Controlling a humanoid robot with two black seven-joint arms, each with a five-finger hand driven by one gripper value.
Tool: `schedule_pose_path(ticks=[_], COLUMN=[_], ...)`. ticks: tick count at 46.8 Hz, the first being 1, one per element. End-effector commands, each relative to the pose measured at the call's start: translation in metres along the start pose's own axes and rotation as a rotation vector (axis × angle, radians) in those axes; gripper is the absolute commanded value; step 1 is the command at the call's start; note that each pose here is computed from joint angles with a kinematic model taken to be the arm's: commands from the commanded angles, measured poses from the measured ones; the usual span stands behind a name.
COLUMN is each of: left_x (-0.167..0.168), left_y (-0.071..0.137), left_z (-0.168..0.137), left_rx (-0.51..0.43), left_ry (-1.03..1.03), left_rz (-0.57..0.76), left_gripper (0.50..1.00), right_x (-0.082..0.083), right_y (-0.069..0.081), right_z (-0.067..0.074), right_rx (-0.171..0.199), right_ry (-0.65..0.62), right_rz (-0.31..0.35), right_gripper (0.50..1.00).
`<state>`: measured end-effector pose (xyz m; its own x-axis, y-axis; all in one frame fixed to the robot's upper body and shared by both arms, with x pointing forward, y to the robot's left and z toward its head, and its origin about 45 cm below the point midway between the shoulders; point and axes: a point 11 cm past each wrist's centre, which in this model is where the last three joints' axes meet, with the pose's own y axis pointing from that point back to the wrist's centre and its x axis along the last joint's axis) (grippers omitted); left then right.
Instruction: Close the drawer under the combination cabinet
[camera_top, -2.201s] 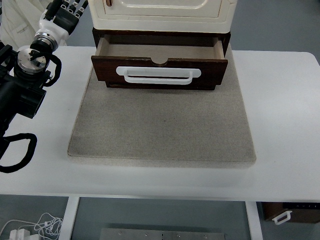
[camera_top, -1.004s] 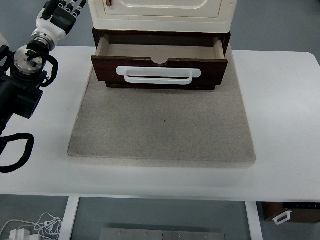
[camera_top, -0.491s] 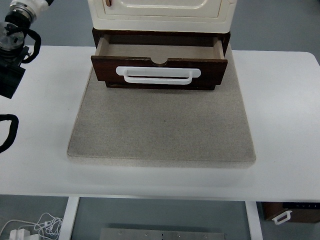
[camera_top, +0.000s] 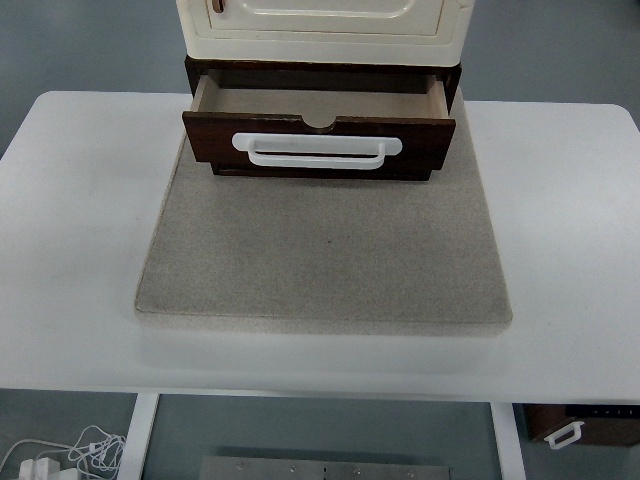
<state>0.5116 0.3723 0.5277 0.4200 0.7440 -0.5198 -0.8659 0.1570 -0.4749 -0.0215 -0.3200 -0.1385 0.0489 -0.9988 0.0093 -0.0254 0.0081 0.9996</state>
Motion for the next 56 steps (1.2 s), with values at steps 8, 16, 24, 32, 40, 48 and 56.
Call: schedule_pose_path(ticks=[8, 16, 24, 32, 40, 48, 56], left_x=[-0.040, -0.088, -0.134, -0.181, -0.227, -0.260, -0.280], left_y=[-0.006, -0.011, -0.012, -0.005, 0.010, 0.033, 0.057], left_z=[0.038, 0.042, 0.042, 0.012, -0.030, -0.070, -0.106], left_rx=[-0.042, -0.030, -0.032, 0.032, 0.121, 0.231, 0.311], left_ry=[-0.078, -0.195, -0.255, -0.305, -0.380, -0.445, -0.558], left_rz=[-0.119, -0.250, -0.366, -0.461, -0.547, -0.680, -0.797], left_gripper=[1.000, 1.000, 1.000, 1.000, 1.000, 1.000, 1.000], right_x=[0.000, 0.000, 0.000, 0.000, 0.000, 0.000, 0.000], right_y=[0.000, 0.000, 0.000, 0.000, 0.000, 0.000, 0.000], right_z=[0.000, 0.000, 0.000, 0.000, 0.000, 0.000, 0.000], right_rx=[0.000, 0.000, 0.000, 0.000, 0.000, 0.000, 0.000], right_ry=[0.000, 0.000, 0.000, 0.000, 0.000, 0.000, 0.000], right_rz=[0.000, 0.000, 0.000, 0.000, 0.000, 0.000, 0.000], right_gripper=[0.952, 0.952, 0.952, 0.952, 0.952, 0.952, 0.952])
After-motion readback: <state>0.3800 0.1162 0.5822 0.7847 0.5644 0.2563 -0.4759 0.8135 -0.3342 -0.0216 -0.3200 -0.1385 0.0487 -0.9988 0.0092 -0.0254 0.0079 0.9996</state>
